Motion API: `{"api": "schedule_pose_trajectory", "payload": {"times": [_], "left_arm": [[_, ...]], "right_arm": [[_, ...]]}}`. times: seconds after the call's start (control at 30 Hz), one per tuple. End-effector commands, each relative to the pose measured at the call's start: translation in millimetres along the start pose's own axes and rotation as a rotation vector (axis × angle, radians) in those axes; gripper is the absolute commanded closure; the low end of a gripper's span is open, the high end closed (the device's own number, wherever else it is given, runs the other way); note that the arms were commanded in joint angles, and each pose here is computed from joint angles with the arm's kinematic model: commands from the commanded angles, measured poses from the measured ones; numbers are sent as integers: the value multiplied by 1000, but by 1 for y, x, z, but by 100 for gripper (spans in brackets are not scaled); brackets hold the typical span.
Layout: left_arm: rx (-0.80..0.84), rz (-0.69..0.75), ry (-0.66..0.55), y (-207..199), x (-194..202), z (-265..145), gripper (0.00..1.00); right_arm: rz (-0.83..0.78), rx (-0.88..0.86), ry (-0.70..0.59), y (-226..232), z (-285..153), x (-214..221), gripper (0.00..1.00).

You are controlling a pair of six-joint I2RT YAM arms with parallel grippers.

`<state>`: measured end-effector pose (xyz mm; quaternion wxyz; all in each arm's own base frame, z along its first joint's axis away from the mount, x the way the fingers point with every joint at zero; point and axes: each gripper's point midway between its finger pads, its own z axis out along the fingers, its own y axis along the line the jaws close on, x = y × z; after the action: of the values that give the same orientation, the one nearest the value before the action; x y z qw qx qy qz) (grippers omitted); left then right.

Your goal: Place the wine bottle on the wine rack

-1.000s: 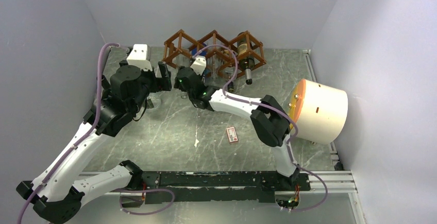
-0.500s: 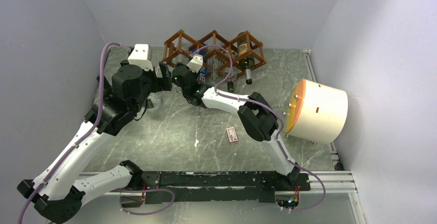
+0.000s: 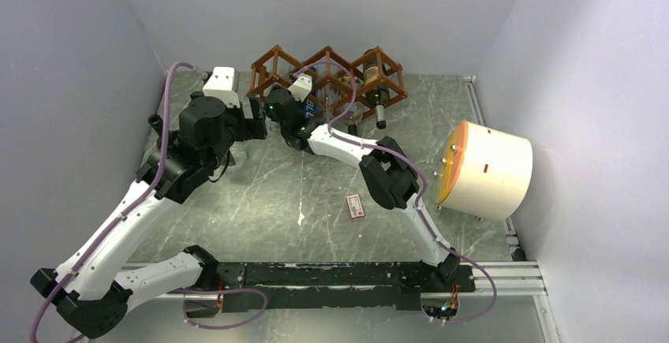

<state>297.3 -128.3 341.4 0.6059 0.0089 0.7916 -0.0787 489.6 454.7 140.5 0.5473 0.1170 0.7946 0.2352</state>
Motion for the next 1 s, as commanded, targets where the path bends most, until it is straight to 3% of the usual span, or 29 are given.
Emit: {"api": "schedule_pose_trajectory", "payload": {"times": [0.0, 0.27, 0.43, 0.77, 0.97], "left_arm": [[14, 5, 1, -1, -2, 0, 5], [6, 4, 7, -1, -4, 1, 5], [16, -11, -20, -2, -13, -3, 5], [23, -42, -82, 2, -36, -19, 5], [38, -75, -139, 4, -59, -36, 5]], "right_arm": [[2, -4, -39, -1, 9, -12, 52], [-12, -24, -38, 3, -3, -25, 27], [-5, -71, -61, 14, -24, -51, 17], [44, -141, -81, 23, -66, -87, 14], [-43, -295, -123, 45, -91, -108, 26]]}}
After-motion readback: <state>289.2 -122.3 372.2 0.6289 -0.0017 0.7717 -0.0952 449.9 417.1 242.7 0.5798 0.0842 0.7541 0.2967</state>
